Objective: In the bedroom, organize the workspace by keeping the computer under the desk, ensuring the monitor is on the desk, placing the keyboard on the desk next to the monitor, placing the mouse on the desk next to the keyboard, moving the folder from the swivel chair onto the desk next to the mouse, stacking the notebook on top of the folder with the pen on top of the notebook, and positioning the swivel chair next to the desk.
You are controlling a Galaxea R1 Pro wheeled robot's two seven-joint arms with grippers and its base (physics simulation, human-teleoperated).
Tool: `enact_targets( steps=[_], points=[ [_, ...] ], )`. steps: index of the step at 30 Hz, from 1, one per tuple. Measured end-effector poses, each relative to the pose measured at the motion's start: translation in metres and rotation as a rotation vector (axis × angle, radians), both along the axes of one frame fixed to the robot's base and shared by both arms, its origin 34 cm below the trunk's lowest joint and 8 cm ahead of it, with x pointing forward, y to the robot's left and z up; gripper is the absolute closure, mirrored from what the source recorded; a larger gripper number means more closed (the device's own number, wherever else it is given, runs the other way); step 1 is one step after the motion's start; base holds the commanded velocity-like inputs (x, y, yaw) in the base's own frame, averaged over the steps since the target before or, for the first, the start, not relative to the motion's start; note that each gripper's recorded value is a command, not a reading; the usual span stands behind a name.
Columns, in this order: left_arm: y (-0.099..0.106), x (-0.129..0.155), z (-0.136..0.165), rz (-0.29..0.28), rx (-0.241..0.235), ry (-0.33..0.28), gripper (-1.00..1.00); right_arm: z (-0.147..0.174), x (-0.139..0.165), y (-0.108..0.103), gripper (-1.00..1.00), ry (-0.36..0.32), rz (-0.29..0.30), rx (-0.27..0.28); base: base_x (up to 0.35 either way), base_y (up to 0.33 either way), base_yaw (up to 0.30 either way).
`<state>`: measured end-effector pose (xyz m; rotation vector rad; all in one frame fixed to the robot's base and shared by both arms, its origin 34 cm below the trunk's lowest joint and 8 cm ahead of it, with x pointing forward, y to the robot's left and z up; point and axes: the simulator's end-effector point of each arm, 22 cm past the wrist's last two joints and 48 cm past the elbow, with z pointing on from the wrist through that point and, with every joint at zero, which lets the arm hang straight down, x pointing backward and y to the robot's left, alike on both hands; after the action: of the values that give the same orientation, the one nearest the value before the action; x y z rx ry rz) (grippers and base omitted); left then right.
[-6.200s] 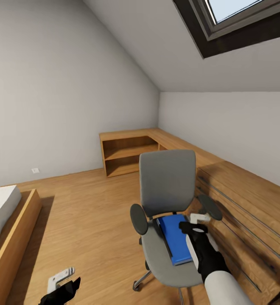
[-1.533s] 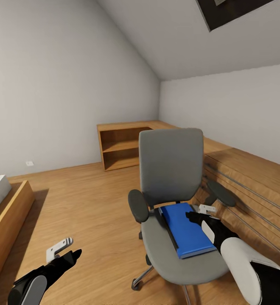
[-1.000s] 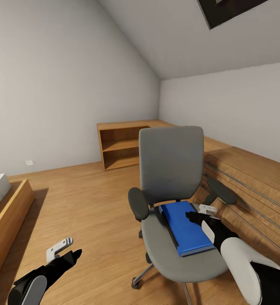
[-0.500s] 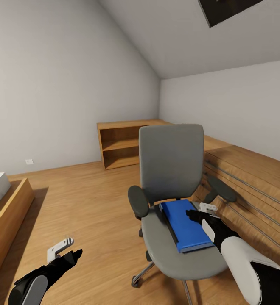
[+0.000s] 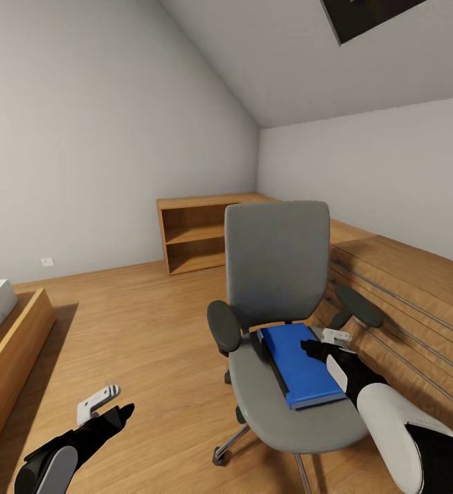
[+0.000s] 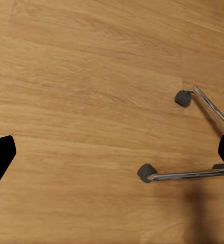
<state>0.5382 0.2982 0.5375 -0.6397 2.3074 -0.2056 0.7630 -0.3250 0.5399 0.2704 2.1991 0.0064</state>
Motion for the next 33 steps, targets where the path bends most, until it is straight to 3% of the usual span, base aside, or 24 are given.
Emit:
enact_targets(
  steps=[25, 33],
  points=[
    [-0.0008, 0.0001, -0.0005, -0.002, -0.001, 0.000, -1.00, 0.0018, 0.0011, -0.0013, -1.00, -0.004, -0.001, -0.005, -0.071, 0.000, 0.000],
    [-0.0011, 0.0000, -0.0009, -0.003, -0.001, 0.001, -1.00, 0.0019, 0.0014, -0.0013, -1.00, -0.004, -0.001, -0.005, -0.195, 0.000, 0.000]
  ],
)
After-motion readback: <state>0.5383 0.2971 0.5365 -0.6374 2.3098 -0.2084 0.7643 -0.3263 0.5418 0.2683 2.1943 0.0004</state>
